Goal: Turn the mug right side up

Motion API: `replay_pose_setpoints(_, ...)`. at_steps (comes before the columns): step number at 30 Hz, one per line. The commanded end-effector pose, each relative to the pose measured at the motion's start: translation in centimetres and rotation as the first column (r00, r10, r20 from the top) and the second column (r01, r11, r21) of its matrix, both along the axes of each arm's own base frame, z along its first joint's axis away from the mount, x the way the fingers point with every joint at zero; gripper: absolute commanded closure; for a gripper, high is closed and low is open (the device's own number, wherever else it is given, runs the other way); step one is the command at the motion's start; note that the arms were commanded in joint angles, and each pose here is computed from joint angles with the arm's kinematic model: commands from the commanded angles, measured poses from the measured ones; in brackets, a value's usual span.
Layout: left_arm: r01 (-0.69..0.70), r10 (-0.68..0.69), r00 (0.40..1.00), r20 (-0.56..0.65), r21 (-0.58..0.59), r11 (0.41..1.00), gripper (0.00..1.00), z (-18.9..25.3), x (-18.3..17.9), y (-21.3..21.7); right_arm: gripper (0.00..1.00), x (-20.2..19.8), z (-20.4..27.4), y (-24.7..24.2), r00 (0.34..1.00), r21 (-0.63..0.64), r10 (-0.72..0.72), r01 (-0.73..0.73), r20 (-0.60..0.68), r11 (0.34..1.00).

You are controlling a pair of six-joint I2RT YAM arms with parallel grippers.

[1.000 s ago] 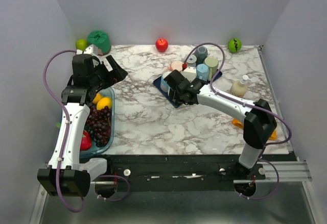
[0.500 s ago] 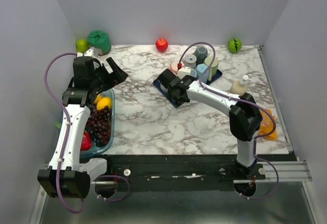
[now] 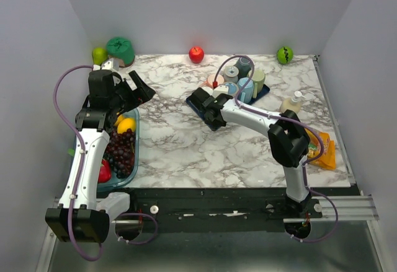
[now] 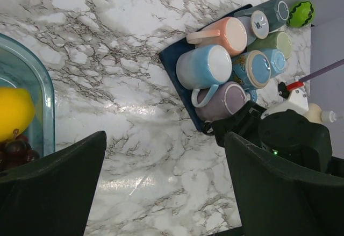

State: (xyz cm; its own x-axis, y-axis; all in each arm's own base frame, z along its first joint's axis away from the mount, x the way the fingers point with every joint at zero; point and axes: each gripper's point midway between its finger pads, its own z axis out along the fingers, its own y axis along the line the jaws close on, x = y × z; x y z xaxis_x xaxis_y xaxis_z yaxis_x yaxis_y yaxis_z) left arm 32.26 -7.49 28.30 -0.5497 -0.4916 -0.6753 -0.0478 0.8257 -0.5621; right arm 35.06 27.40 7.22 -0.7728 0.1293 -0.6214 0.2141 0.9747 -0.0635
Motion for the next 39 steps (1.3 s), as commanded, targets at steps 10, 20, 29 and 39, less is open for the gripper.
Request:
replay_pose_setpoints(10, -0.011, 0.011, 1.0, -0.001, 0.012, 1.0, 0.01, -0.1, 0.2, 0.3, 0.55, 2.3, -0.1, 0.1, 0.999, -0.026, 0.028, -0.028, 0.023, 0.999)
replay_pose_setpoints(20, -0.015, 0.015, 1.0, -0.009, 0.024, 1.0, 0.01, -0.3, 0.1, 0.5, 0.99, 2.5, 0.1, 0.6, 0.994, -0.035, 0.109, -0.108, 0.02, 0.994)
replay_pose_setpoints(29, 0.016, -0.016, 1.0, -0.005, 0.001, 1.0, 0.01, -0.5, -0.4, -0.1, 0.99, 1.8, 2.0, -0.4, 0.993, -0.021, 0.107, -0.106, 0.058, 0.994)
replay_pose_setpoints(39, 0.133, -0.13, 0.991, 0.037, -0.095, 0.987, 0.01, -0.4, -1.1, -2.6, 0.99, 0.3, 9.1, -1.2, 0.977, 0.123, 0.103, -0.128, 0.187, 0.984)
